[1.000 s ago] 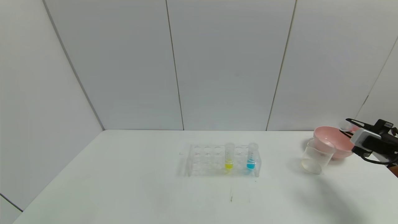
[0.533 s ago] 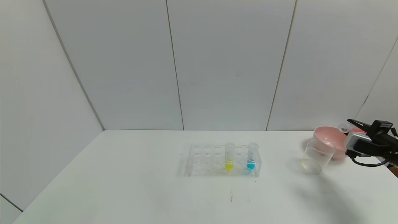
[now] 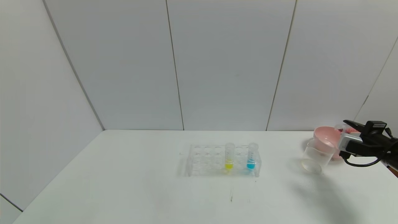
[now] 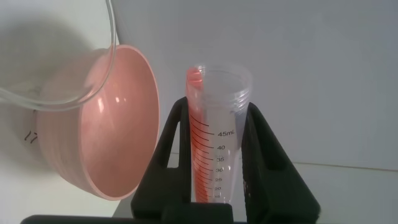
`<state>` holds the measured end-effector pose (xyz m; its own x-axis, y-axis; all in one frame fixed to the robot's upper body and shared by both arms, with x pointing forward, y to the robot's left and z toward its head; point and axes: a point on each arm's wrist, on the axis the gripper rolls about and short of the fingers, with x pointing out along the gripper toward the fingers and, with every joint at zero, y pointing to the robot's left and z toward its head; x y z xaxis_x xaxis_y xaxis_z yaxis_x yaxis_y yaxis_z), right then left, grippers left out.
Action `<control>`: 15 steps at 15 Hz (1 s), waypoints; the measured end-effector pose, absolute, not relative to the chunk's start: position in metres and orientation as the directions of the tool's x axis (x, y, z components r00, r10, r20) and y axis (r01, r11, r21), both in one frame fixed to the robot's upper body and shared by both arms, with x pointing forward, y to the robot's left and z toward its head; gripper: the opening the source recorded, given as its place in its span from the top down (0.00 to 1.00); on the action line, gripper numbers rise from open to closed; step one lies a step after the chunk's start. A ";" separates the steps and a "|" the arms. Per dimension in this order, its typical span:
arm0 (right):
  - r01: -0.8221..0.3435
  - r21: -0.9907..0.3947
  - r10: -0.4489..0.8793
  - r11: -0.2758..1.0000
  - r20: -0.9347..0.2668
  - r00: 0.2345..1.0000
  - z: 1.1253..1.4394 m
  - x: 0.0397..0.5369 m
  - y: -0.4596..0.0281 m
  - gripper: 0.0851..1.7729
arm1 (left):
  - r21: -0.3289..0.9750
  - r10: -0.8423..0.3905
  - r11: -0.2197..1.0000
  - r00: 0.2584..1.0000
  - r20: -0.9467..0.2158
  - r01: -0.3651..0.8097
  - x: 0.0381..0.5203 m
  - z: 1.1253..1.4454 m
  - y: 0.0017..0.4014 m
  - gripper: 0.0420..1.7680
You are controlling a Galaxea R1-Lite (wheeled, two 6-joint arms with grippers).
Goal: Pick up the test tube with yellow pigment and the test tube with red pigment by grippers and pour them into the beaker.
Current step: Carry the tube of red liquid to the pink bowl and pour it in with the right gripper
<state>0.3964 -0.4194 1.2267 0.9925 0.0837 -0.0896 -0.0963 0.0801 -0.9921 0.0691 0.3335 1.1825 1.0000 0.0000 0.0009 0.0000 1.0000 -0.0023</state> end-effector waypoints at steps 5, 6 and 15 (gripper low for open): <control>-0.094 -0.995 0.061 0.033 -0.092 0.994 1.226 0.397 -0.418 0.74 | -0.003 0.000 1.000 1.000 0.001 0.000 0.069 1.182 0.334 0.00; -0.093 -0.996 0.048 0.016 -0.092 0.995 1.226 0.397 -0.418 0.74 | -0.003 0.000 1.000 1.000 0.001 0.000 0.069 1.182 0.334 0.00; -0.090 -0.995 0.008 -0.043 -0.090 0.996 1.227 0.399 -0.415 0.74 | -0.002 0.000 1.000 1.000 0.001 0.000 0.069 1.182 0.334 0.00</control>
<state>0.3987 -0.4152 1.2269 0.9959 0.0075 -0.0899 -0.0895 -0.0431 -0.9951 0.0691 0.3335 1.1825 1.0000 0.0000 0.0009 0.0000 1.0000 -0.0023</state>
